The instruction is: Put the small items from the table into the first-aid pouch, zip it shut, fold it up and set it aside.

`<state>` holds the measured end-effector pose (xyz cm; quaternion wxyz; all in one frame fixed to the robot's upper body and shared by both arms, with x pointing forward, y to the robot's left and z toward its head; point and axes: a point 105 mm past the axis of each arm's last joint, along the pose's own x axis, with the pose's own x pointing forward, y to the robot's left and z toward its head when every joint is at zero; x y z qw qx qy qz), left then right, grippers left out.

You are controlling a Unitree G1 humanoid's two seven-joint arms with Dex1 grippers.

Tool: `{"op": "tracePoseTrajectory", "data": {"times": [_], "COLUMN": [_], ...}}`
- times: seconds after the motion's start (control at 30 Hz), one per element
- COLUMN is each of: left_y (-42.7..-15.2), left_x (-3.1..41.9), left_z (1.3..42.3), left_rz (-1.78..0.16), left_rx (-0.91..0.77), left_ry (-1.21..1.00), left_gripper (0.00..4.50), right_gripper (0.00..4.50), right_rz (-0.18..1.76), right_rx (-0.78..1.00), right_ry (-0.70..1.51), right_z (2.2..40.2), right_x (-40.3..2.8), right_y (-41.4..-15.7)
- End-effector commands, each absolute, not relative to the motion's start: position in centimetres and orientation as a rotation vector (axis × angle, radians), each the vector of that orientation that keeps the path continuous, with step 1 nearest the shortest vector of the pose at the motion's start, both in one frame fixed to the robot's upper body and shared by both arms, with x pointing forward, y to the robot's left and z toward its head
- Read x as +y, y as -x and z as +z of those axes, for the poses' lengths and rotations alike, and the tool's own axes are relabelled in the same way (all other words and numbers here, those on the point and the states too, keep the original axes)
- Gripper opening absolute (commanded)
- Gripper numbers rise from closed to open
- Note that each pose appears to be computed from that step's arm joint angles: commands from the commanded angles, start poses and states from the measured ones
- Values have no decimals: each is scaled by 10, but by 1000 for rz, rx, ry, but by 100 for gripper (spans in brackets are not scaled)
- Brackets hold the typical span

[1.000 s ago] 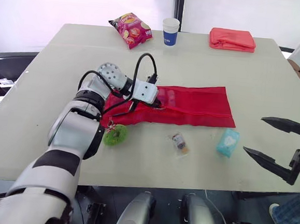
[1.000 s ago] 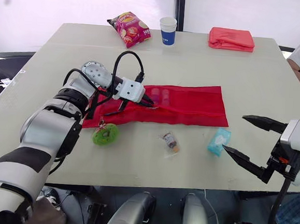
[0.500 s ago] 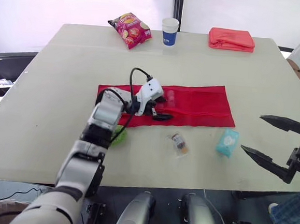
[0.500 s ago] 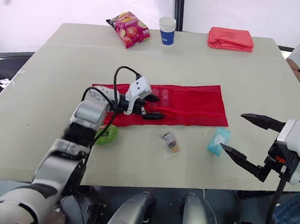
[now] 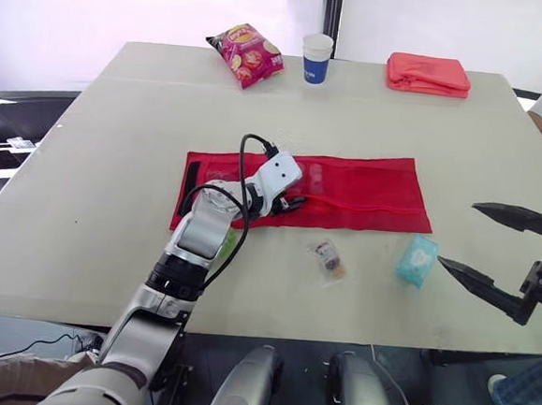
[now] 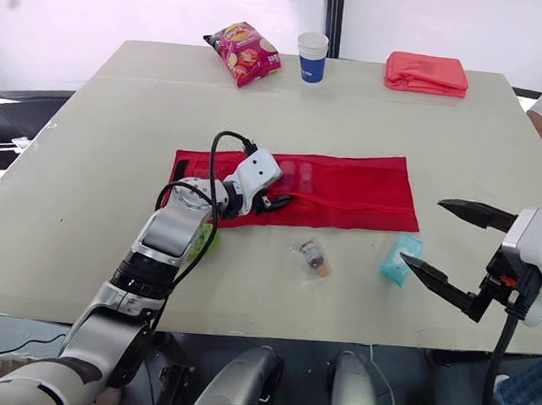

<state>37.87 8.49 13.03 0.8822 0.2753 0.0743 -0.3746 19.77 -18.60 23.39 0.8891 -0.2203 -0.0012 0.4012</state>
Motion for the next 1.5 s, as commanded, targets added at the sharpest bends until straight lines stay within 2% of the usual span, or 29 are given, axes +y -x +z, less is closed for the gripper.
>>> {"op": "tracePoseTrajectory", "data": {"times": [0.03,0.07,0.1,0.27,0.37,0.5,0.63,0.83,1.07,1.33,1.5], "left_y": [-383,-387,-392,-412,-419,-413,-401,-410,-416,-415,-414], "left_x": [86,88,92,103,93,56,31,45,54,48,43], "left_z": [140,141,141,148,157,169,168,149,151,157,160], "left_rz": [-791,-803,-814,-862,-903,-1015,-1134,-1150,-1136,-1171,-1174], "left_rx": [55,28,-4,-135,-232,-388,-445,-215,-102,-48,-43], "left_ry": [-659,-717,-797,-1014,-1085,-1122,-1086,-919,-767,-680,-670], "left_gripper": [52,8,3,3,3,3,3,3,3,3,3], "right_gripper": [450,450,450,450,450,450,450,450,450,450,450], "right_rz": [827,823,820,807,798,786,780,789,811,810,767], "right_rx": [-28,-27,-27,-21,-18,-9,2,45,69,255,339], "right_ry": [480,479,479,485,487,484,479,441,363,187,118], "right_z": [240,240,241,242,243,243,243,236,221,154,130], "right_x": [-184,-184,-184,-187,-189,-190,-190,-187,-171,-111,-80], "right_y": [-197,-197,-197,-198,-197,-196,-194,-189,-187,-208,-234]}}
